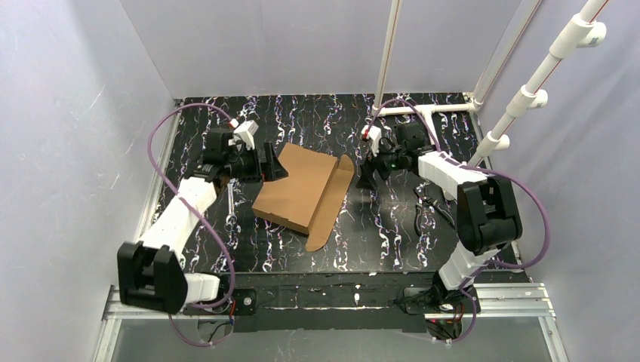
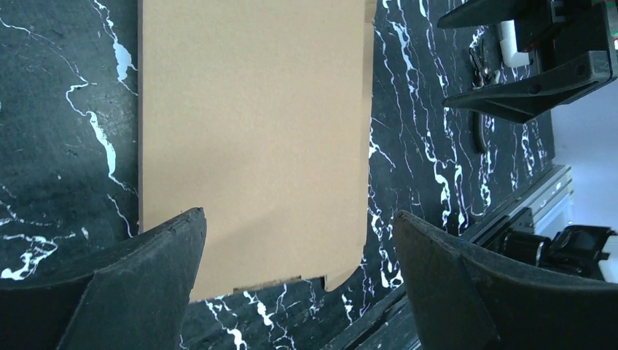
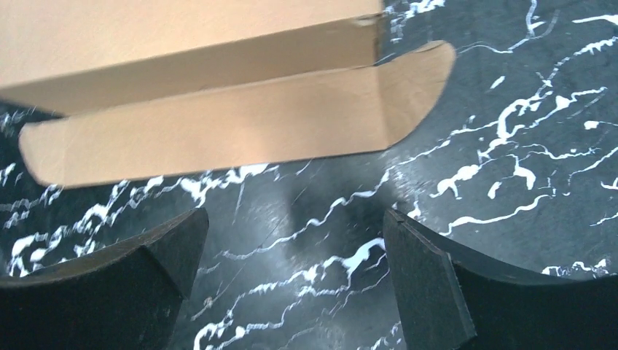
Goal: Fold the paper box
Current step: Close the paper box at the center of the board.
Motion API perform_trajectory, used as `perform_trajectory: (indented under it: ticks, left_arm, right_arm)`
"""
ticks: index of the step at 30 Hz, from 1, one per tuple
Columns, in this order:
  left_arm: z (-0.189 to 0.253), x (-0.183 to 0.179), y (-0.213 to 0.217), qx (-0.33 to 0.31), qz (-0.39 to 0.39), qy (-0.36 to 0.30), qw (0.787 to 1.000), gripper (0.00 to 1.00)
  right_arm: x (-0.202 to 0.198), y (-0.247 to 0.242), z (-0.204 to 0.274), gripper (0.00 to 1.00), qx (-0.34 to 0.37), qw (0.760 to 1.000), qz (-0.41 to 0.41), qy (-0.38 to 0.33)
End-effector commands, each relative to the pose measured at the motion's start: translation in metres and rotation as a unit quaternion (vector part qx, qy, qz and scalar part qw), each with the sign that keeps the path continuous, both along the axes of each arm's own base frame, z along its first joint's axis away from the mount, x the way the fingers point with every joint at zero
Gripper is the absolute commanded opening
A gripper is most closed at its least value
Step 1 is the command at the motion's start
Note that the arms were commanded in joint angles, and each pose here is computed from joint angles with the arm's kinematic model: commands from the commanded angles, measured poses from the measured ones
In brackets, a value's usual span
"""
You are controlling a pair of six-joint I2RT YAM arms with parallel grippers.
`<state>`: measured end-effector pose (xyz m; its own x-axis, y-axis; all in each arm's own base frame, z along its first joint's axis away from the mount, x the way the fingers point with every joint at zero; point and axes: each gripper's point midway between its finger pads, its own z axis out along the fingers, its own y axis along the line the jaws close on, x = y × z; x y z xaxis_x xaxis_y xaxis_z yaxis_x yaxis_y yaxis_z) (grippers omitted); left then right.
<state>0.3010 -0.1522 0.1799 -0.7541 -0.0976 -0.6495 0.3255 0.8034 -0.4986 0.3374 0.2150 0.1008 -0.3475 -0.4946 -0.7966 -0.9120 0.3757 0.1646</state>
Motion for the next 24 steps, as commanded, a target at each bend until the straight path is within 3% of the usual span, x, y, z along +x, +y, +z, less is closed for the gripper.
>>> perform_trajectory:
  ticks: [1,7,24]
  left_arm:
    - [-0.001,0.031,-0.005,-0.043,0.02,0.044,0.998,0.98]
    - [-0.016,0.058,-0.008,-0.03,0.003,0.063,0.998,0.98]
    - [-0.06,0.082,0.005,0.029,-0.009,0.084,0.996,0.96]
  right_arm:
    - [0.044,0.014,0.0,0.98,0.044,0.996,-0.082,-0.007]
    - [0.075,0.028,-0.01,0.82,0.071,0.991,-0.11,-0.003]
    - [0.1,0.05,-0.033,0.65,0.125,0.986,-0.108,0.025]
